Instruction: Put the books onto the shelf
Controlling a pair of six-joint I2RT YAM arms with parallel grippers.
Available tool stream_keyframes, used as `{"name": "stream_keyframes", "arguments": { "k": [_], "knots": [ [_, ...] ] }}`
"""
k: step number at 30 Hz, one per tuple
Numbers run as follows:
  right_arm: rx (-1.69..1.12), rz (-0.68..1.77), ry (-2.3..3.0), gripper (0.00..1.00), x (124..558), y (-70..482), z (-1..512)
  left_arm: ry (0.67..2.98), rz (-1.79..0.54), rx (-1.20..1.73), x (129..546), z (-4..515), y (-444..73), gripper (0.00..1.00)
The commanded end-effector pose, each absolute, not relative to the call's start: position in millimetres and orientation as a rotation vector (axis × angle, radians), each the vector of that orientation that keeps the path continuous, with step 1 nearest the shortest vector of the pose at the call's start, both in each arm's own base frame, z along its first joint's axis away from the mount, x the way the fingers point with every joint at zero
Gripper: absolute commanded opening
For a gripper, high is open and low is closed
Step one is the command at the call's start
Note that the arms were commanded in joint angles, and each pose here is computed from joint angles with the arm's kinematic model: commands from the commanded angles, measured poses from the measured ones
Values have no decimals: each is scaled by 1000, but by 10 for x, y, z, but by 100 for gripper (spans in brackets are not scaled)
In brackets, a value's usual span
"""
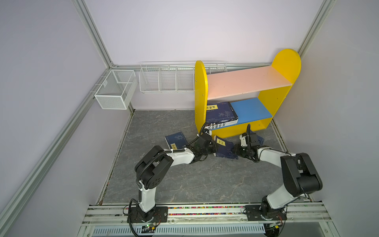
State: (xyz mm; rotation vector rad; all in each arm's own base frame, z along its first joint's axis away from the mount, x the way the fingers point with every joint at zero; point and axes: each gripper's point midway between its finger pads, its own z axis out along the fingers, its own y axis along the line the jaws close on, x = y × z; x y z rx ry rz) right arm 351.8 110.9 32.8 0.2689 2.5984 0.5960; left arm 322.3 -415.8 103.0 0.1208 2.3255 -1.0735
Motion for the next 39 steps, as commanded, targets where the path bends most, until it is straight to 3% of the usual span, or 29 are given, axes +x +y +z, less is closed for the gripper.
{"name": "stream_keyframes", "arguments": {
  "k": [1,9,12,16,26,31,39],
  "knots": [
    [281,668,2586,53,3446,1114,489,2295,-1025,135,3197,1165,-4084,6],
    [270,955,2477,77,3353,1235,999,2239,-1080,142,3147,1384,-4062,0],
    [248,1115,2410,90,3297,1318,1186,2189,-1124,186,3077,1676,-4047,0],
    [153,1309,2306,100,3213,1476,1520,2132,-1107,264,2935,2127,-3883,0],
    [-156,1591,2041,97,2889,1769,2417,1934,-1187,221,2676,3086,-3097,0],
    [-292,1671,1975,100,2699,2021,2701,1846,-1269,265,2507,3360,-2967,0],
    [-327,1770,1950,75,2634,2242,2836,1742,-1357,272,2439,3591,-2880,0]
  ]
}}
